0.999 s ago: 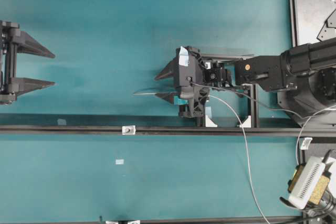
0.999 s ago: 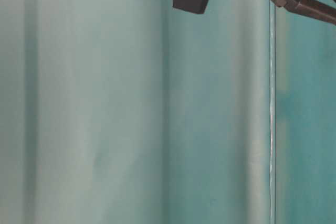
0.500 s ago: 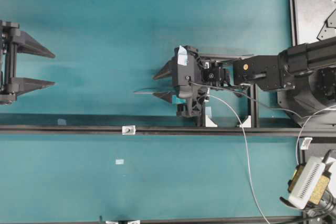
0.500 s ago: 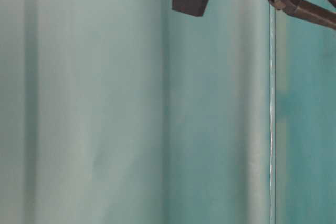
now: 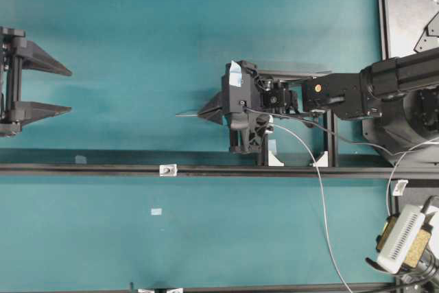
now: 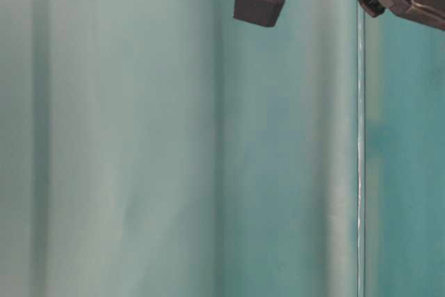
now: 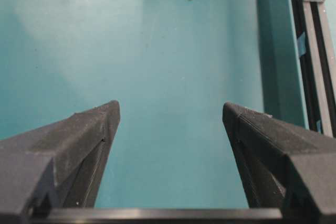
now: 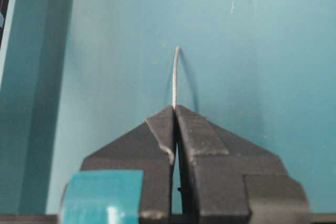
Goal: Insert the wire into the hole on the right side and pull it with the left arm.
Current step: 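Lower the right gripper and close it on the white wire's end, then lift the wire and carry it down toward the white bracket on the rail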
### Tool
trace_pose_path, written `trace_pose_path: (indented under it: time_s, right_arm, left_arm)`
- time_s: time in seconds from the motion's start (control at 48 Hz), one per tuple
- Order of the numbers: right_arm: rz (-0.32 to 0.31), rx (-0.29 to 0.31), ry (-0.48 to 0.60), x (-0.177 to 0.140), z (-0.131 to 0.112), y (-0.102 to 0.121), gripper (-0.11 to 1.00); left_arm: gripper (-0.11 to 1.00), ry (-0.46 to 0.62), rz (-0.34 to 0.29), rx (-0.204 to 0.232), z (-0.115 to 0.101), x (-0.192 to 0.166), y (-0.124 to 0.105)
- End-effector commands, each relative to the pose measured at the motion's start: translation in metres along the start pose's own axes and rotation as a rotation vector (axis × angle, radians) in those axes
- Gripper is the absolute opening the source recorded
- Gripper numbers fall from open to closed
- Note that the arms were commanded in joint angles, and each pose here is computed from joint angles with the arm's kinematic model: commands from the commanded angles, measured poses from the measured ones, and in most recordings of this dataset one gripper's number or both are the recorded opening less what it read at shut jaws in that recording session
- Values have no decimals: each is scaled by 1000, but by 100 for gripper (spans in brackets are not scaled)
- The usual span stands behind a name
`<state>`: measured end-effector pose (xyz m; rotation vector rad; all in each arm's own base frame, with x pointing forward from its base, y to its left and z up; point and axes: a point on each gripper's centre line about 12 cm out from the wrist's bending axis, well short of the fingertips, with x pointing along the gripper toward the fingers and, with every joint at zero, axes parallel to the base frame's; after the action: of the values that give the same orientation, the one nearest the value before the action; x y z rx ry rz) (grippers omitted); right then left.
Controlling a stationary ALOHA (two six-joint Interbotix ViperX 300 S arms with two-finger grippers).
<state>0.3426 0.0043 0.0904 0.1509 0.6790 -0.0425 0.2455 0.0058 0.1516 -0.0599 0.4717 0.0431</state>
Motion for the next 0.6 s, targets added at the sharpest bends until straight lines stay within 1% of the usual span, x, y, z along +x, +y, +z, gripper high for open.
trace_pose_path:
  time_s: [0.0, 0.229, 0.583]
  right_arm:
    - [5, -4, -33, 0, 11, 1, 2]
    - [7, -4, -42, -6, 15, 2, 2]
    - [11, -4, -76, -33, 38, 6, 2]
  left_arm:
    - [90, -26, 2, -3, 7, 1, 0]
    - [90, -26, 1, -2, 7, 1, 0]
    - [90, -46, 1, -3, 15, 2, 0]
